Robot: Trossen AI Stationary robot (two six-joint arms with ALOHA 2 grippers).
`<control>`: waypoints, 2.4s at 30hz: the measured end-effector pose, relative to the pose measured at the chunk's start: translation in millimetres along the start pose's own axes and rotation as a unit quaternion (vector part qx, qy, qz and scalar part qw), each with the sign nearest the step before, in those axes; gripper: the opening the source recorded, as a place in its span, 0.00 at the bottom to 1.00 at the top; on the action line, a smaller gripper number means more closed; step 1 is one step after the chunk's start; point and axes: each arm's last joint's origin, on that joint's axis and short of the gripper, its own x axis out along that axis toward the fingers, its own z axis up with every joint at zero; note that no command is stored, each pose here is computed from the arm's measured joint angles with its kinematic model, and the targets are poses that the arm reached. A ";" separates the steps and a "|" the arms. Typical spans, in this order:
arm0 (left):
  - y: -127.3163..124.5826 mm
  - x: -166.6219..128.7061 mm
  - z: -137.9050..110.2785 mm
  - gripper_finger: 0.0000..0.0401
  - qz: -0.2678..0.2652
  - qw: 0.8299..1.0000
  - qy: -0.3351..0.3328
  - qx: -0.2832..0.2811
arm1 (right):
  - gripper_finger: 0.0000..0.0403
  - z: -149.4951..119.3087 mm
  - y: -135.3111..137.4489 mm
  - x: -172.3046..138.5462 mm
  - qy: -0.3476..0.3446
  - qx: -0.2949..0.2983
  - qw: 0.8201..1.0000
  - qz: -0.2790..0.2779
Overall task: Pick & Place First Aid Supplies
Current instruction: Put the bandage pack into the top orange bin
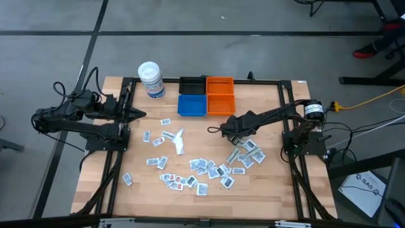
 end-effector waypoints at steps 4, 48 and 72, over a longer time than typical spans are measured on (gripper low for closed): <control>0.0 0.0 0.0 0.01 0.000 1.000 0.000 0.000 | 0.40 -2.4 -1.6 5.4 0.004 0.000 1.000 0.004; 0.0 0.0 0.0 0.01 0.000 1.000 0.000 0.000 | 0.00 20.1 11.7 -15.7 -0.024 -0.008 0.983 0.183; 0.0 0.0 0.0 0.01 0.000 1.000 0.000 0.000 | 0.18 26.4 21.3 -22.6 -0.030 -0.034 0.954 0.296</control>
